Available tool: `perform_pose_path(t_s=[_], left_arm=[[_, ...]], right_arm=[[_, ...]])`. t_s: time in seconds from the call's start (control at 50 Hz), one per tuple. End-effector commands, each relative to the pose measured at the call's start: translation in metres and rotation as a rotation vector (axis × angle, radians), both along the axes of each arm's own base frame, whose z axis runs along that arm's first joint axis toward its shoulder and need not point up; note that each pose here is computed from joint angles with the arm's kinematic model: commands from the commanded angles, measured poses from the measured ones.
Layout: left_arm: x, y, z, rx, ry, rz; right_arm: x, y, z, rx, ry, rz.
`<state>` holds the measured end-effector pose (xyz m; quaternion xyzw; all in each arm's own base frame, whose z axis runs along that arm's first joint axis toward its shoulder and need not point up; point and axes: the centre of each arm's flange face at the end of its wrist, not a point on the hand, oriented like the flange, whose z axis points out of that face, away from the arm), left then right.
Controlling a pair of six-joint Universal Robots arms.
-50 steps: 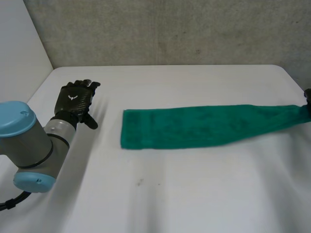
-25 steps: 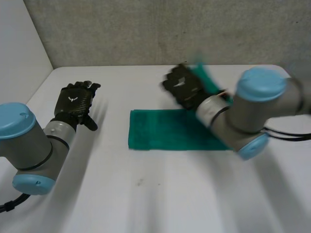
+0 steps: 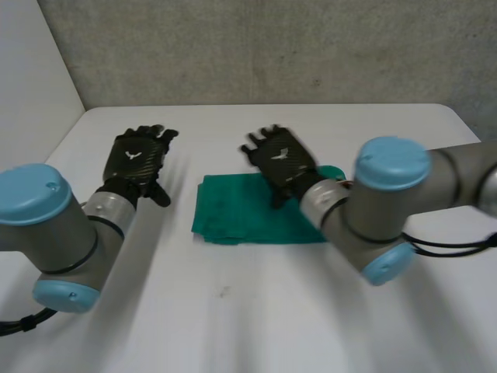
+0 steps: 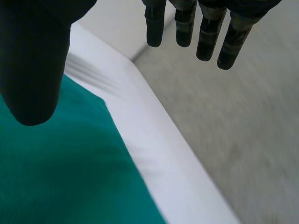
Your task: Fold the towel.
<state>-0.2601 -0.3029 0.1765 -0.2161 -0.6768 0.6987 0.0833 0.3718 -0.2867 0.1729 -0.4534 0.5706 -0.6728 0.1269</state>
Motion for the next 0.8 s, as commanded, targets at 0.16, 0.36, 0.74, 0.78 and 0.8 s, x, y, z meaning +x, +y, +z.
perform_pose_path(t_s=[0.16, 0.36, 0.74, 0.78, 0.8], left_arm=[[-0.043, 0.026, 0.011, -0.039, 0.025, -0.128], [-0.041, 0.030, 0.008, -0.025, 0.019, -0.122], [-0.028, 0.022, 0.023, -0.036, 0.083, -0.028], [-0.026, 0.018, 0.026, -0.037, 0.109, -0.001], [-0.026, 0.018, 0.026, -0.037, 0.109, -0.001]], right_arm=[[-0.119, -0.043, -0.042, 0.476, -0.093, -0.386], [-0.138, -0.067, -0.046, 0.388, -0.016, -0.466], [0.039, 0.088, -0.030, 0.110, 0.122, 0.254], [0.040, 0.091, -0.035, 0.124, 0.129, 0.284], [0.040, 0.092, -0.037, 0.129, 0.131, 0.290]])
